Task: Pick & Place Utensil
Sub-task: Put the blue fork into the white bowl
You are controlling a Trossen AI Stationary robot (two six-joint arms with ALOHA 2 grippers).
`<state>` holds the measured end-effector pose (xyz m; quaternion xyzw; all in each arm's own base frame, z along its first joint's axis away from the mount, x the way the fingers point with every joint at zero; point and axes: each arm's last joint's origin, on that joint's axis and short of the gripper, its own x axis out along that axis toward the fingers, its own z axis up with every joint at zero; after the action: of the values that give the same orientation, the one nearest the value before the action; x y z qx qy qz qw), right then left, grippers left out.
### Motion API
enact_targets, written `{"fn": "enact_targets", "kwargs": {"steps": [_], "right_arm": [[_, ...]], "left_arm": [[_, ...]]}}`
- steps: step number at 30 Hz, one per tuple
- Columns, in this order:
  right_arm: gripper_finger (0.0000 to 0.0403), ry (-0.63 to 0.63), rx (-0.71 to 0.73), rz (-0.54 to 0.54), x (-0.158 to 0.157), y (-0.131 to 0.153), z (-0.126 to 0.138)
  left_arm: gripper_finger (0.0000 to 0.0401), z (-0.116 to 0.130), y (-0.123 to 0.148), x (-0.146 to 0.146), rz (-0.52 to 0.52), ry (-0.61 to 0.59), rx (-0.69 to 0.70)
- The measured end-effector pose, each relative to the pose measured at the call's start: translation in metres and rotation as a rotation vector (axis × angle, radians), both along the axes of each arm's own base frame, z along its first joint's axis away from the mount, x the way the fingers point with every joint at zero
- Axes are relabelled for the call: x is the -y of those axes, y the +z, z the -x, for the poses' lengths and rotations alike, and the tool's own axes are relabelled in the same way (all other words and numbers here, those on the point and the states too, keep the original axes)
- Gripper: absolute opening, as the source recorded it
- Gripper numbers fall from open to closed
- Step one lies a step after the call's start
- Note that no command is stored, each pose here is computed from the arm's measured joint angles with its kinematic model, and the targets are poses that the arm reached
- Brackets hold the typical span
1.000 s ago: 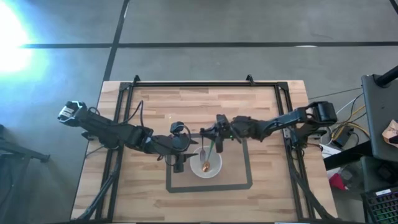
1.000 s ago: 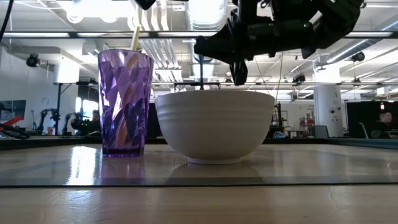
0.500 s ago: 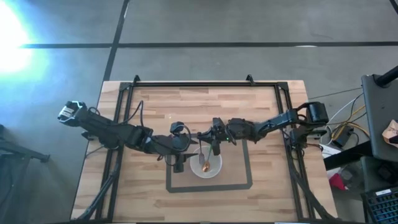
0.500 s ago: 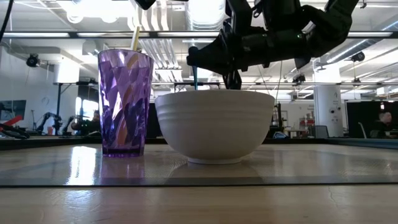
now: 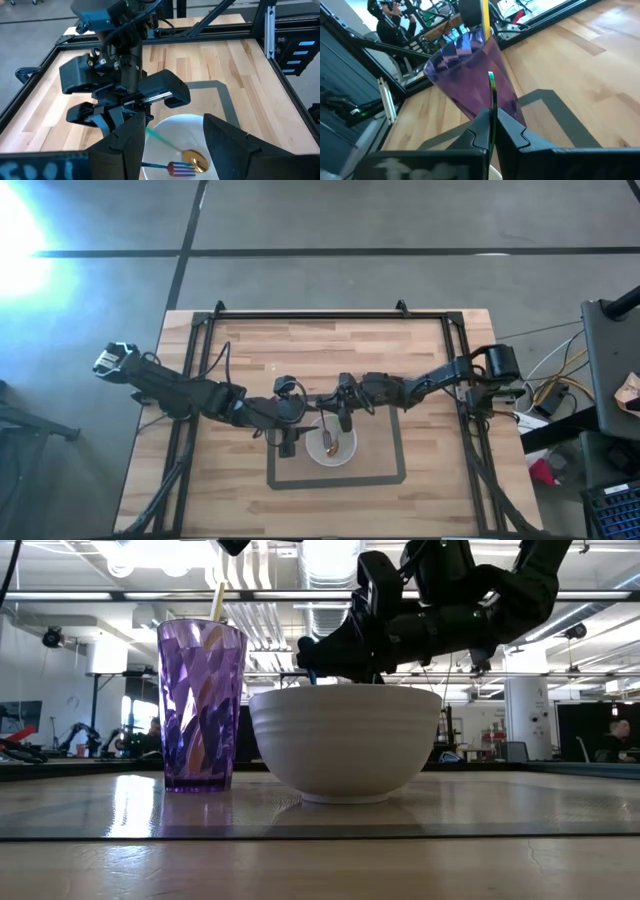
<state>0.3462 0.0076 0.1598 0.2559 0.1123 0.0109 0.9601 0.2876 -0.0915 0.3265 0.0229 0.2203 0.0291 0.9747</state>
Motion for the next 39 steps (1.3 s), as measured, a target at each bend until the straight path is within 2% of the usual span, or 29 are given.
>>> {"fn": "enact_targets", "kwargs": {"steps": [16, 21, 39], "right_arm": [[0.001, 0.014, -0.039, -0.003, 0.001, -0.006, -0.001], [0.0021, 0.011, -0.047, 0.028, 0.003, -0.007, 0.0], [0.0025, 0.004, -0.07, 0.161, 0.009, -0.01, 0.0]], "left_arm": [[0.0193, 0.0, 0.0, 0.0, 0.003, 0.003, -0.001], [0.0193, 0.0, 0.0, 0.0, 0.006, 0.004, -0.002], [0.0193, 0.0, 0.0, 0.0, 0.006, 0.003, -0.002]]}}
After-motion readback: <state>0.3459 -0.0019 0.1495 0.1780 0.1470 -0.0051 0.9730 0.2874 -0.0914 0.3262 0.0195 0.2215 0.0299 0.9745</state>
